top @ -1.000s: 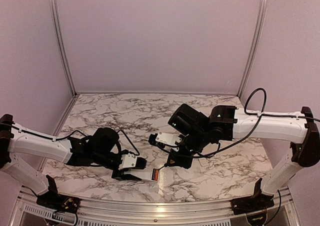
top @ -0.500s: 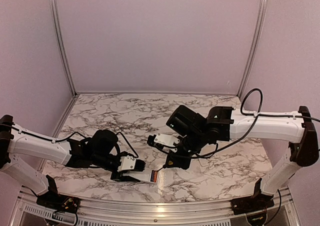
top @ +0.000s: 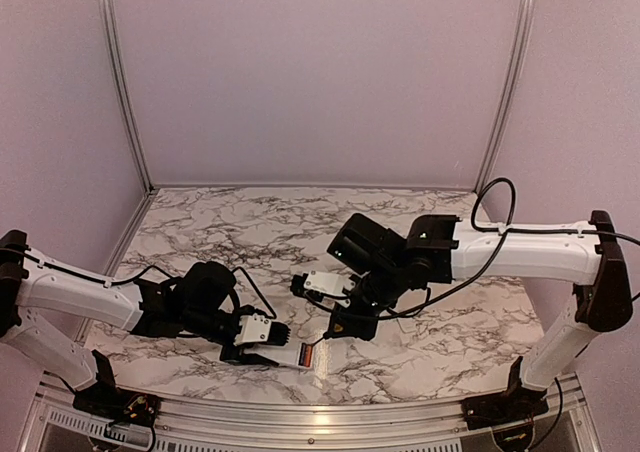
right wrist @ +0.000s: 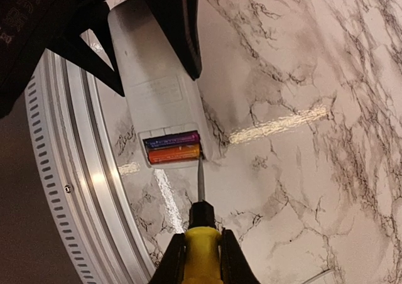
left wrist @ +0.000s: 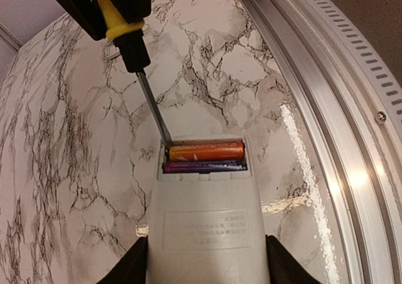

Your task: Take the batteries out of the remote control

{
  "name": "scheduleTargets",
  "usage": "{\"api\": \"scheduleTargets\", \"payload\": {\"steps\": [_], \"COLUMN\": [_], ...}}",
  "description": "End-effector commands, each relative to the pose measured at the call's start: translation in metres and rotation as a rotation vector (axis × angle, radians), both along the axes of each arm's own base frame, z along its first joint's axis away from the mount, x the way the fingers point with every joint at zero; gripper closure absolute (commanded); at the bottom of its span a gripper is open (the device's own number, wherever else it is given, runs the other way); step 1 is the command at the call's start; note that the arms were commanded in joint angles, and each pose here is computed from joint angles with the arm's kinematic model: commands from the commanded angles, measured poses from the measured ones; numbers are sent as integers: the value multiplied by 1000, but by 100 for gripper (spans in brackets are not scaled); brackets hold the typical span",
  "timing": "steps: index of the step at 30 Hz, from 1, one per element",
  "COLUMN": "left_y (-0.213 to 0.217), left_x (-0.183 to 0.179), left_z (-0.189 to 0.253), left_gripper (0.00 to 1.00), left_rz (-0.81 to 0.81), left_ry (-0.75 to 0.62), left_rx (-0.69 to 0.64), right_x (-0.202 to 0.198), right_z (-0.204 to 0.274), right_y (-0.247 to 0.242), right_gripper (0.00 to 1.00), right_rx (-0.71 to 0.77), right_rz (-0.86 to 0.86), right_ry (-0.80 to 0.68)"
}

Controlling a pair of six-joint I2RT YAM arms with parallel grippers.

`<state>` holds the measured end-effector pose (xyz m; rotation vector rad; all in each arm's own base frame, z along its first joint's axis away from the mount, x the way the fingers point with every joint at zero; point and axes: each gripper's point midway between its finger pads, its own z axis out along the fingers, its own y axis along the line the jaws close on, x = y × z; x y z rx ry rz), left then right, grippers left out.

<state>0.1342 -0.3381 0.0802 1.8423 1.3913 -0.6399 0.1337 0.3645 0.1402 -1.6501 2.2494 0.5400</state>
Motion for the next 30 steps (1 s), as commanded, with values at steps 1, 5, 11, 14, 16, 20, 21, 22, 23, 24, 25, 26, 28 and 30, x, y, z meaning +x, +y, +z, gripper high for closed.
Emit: {"api": "scheduleTargets", "payload": {"steps": [1, 5, 11, 14, 16, 20, 21, 22, 23, 24, 25, 26, 28, 30], "left_y": [-17, -18, -23, -25, -27, -29, -30, -30, -31, -31, -31, -31, -31, -32], "left_x": [15, 17, 16, 16, 15, 16, 16, 16, 16, 17, 17, 17, 17, 18], "left_z": [28, 29, 31, 32, 32, 31, 31, 31, 30, 30, 30, 31, 32, 32], "left_gripper": [100, 100, 100, 100, 100, 100, 100, 100, 100, 100, 100, 100, 100, 100], "left_rz": [8, 7, -2, -3, -5, -7, -13, -15, -15, -13, -12, -12, -14, -13], "left_ry": [-91, -91, -59, -23, -2, 41, 51, 57, 65, 74, 85, 100, 126, 137], "left_rx": [-108, -110, -123, -136, -139, -146, -151, -153, -153, -155, -160, -166, -180, -188], "right_x": [-14, -11, 6, 15, 19, 20, 20, 19, 19, 18, 18, 17, 13, 8], "right_z": [-15, -15, -3, 2, 6, 7, 6, 5, 5, 5, 5, 5, 5, 1], "right_y": [-6, 0, 10, 12, 12, 11, 10, 9, 9, 9, 9, 10, 12, 13], "right_gripper": [100, 100, 100, 100, 100, 100, 100, 100, 100, 100, 100, 100, 100, 100], "right_rx": [-59, -44, -10, -1, 9, 10, 6, 1, 0, 1, 3, 4, 9, 8], "right_rz": [43, 53, 25, -1, -8, -7, -7, -5, -3, 0, 4, 10, 22, 40], "right_ry": [69, 58, -27, -72, -95, -110, -109, -108, -108, -109, -112, -114, -111, -98]}}
